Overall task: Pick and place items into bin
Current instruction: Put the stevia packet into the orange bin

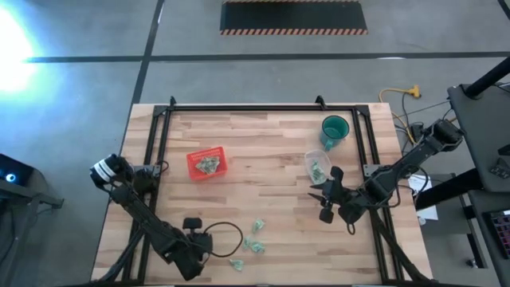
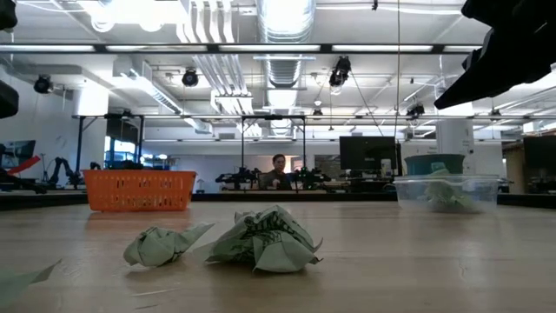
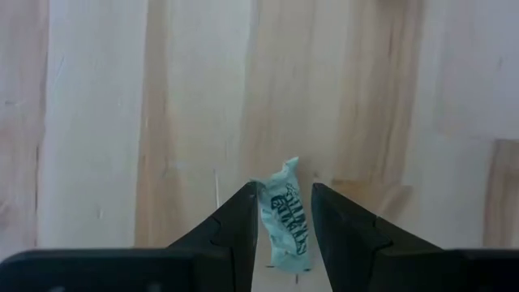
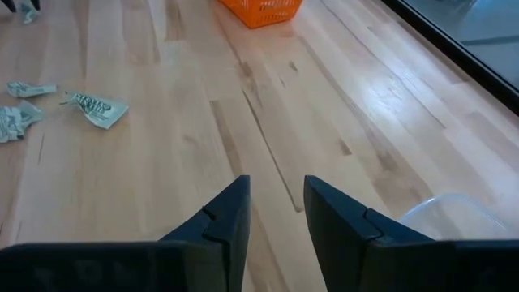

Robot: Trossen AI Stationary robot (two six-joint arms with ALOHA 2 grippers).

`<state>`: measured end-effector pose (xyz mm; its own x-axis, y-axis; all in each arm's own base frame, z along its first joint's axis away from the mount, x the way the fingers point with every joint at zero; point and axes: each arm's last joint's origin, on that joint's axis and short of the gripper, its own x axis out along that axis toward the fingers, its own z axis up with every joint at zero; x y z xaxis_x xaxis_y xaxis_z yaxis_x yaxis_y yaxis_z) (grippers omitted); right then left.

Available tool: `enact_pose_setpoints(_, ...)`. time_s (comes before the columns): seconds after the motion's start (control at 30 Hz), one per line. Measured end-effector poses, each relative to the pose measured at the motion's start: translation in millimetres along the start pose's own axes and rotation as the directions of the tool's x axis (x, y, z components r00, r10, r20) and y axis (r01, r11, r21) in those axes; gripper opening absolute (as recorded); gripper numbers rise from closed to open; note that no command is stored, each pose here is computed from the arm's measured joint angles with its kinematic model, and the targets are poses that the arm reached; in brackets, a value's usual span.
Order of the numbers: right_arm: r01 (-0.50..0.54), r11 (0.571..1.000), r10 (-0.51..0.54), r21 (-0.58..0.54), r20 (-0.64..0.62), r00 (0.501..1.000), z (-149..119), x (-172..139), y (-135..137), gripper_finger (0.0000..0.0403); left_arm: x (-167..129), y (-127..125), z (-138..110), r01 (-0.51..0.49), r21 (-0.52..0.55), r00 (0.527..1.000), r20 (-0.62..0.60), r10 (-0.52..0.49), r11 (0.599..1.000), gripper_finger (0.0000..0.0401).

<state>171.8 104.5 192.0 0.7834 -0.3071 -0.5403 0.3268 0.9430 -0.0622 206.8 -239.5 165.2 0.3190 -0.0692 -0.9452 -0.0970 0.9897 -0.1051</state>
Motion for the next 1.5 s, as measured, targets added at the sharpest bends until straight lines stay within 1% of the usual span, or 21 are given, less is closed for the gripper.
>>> enact_pose_setpoints(0.23,-0.003,1.000,0.003,0.007,0.003,1.000,0.2,0.1,0.3,0.0109,2.8,-0.5,-0.4,0.008,-0.002,1.000,0.005,-0.008,1.000,0.0100)
enact_pose_setpoints(0.57,-0.005,1.000,0.005,0.010,0.006,1.000,0.5,0.1,0.5,0.0098,5.3,1.8,-3.0,0.003,-0.002,1.000,-0.008,-0.003,1.000,0.0100)
enact_pose_setpoints(0.73,-0.005,1.000,0.005,0.011,0.006,1.000,0.5,0.1,0.5,0.0099,5.4,1.4,-3.0,0.008,-0.002,1.000,-0.009,-0.008,1.000,0.0098)
enact_pose_setpoints(0.87,-0.005,1.000,0.005,0.011,0.006,1.000,0.6,0.1,0.5,0.0099,6.2,-0.3,-2.2,0.033,-0.004,0.999,0.003,-0.033,0.999,0.0083)
enact_pose_setpoints(1.03,-0.004,1.000,0.004,0.009,0.005,1.000,-0.3,0.4,0.3,0.0092,8.0,0.3,-4.0,0.047,0.001,0.999,-0.014,-0.047,0.999,0.0050)
enact_pose_setpoints(1.2,-0.004,1.000,0.004,0.009,0.005,1.000,-0.5,0.4,0.2,0.0086,8.3,0.7,-4.2,0.044,0.062,0.999,-0.013,-0.043,0.997,0.0008)
enact_pose_setpoints(1.37,-0.004,1.000,0.004,0.009,0.005,1.000,-0.5,0.4,0.2,0.0081,8.4,2.2,-4.2,0.015,0.088,1.000,0.007,-0.016,0.996,0.0002)
enact_pose_setpoints(1.5,-0.004,1.000,0.004,0.009,0.005,1.000,-0.5,0.4,0.2,0.0083,8.4,4.6,-4.4,-0.027,0.120,0.999,0.027,0.024,0.992,0.0001)
